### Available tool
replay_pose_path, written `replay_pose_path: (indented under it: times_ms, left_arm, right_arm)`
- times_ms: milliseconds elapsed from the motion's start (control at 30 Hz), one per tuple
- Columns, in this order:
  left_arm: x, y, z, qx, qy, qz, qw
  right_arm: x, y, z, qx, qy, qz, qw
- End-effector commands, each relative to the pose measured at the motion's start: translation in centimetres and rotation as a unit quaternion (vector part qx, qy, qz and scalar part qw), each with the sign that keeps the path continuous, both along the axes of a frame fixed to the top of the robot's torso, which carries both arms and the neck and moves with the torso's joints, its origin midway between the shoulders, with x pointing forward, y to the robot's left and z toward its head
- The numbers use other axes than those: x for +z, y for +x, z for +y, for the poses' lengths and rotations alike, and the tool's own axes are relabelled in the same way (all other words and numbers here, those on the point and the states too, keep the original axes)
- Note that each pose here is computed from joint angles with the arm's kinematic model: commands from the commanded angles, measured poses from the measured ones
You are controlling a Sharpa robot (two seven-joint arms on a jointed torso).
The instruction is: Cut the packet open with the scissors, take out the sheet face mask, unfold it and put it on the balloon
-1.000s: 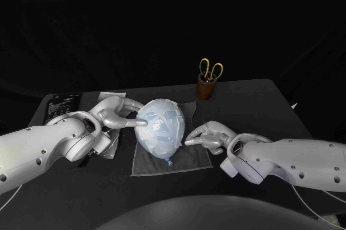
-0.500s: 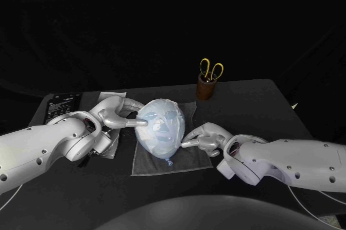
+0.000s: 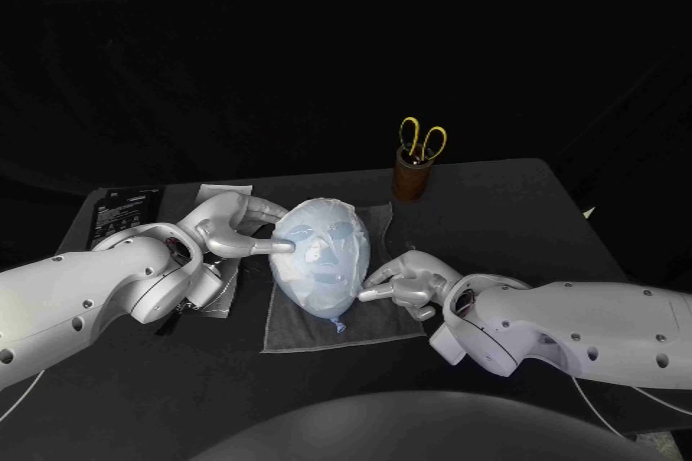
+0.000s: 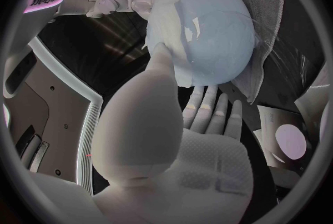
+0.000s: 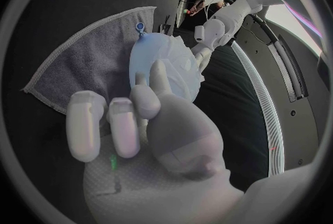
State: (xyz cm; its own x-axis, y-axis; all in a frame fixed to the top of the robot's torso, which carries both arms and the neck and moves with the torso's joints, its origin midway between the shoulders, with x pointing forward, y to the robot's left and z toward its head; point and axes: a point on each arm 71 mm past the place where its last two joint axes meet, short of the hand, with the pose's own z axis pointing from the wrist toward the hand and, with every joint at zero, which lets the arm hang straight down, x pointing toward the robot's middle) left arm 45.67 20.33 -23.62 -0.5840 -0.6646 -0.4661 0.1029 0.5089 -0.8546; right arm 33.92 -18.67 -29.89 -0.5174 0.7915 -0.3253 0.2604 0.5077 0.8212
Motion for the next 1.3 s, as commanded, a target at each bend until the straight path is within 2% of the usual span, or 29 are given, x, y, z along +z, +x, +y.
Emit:
replay_pose_path:
  times_ms: [33, 700, 1300]
  left_arm:
    - [-0.35, -0.33, -0.34, -0.013, 0.002, 0.013, 1.0]
    - [-0.34, -0.35, -0.28, -0.013, 0.003, 0.013, 1.0]
    - [-0.35, -0.34, -0.35, -0.013, 0.003, 0.013, 1.0]
  right_arm:
    - [0.05, -0.09, 0.24, -0.006, 0.012, 0.002, 1.0]
    - [0.6, -0.43, 0.67, -0.035, 0.045, -0.007, 0.998]
    - [0.51, -0.41, 0.94, -0.048, 0.051, 0.0, 0.998]
